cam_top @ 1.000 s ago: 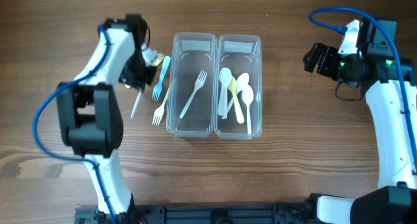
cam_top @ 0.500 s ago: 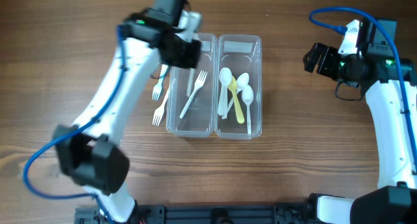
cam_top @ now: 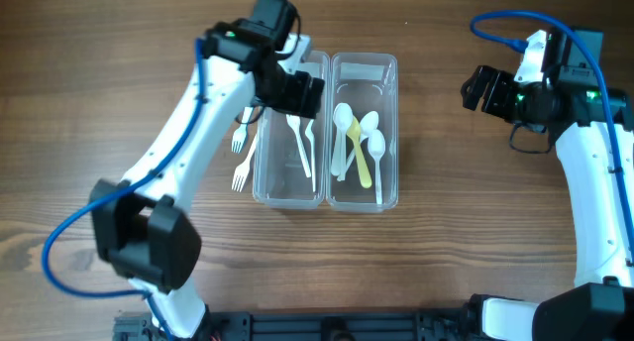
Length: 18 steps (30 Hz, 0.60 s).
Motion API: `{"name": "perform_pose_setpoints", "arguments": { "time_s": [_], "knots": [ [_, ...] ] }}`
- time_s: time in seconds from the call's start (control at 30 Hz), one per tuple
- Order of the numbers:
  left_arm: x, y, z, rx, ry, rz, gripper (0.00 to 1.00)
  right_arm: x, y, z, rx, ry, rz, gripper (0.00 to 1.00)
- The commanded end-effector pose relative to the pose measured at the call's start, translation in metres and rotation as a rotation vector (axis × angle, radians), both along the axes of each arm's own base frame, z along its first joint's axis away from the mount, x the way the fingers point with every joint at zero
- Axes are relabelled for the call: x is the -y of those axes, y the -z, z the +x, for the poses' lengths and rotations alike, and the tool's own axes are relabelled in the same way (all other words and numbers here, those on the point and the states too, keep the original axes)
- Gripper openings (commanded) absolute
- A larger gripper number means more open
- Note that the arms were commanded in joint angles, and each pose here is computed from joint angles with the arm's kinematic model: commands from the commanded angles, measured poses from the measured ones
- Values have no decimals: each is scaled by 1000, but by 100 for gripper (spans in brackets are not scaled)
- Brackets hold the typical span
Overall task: Pack container
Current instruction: 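Place the white fork into the left compartment, then grasp the yellow fork with the left gripper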
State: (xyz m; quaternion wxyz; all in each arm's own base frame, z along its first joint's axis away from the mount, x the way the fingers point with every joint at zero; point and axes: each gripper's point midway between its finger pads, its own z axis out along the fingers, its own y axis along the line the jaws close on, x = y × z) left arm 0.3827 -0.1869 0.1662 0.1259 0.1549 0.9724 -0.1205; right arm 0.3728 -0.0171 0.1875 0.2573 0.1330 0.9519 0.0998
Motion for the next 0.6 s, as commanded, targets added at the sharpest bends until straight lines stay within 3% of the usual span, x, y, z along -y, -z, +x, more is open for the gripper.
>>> {"name": "perform_pose_setpoints", "arguments": {
  "time_s": [0.0,0.17,0.3,0.57],
  "knots": [
    [-32,-27,13,109,74,40,100,0,7,-1,-17,-9,-3,100],
    [-106,-23,46,160,-1,81,97,0,7,-1,-17,-8,-3,100],
    [-159,6,60,154,131,159,77,0,7,-1,-17,-9,-3,100],
    [-169,111,63,-32,384,241,59,0,7,-1,-17,-8,-3,100]
  ]
}}
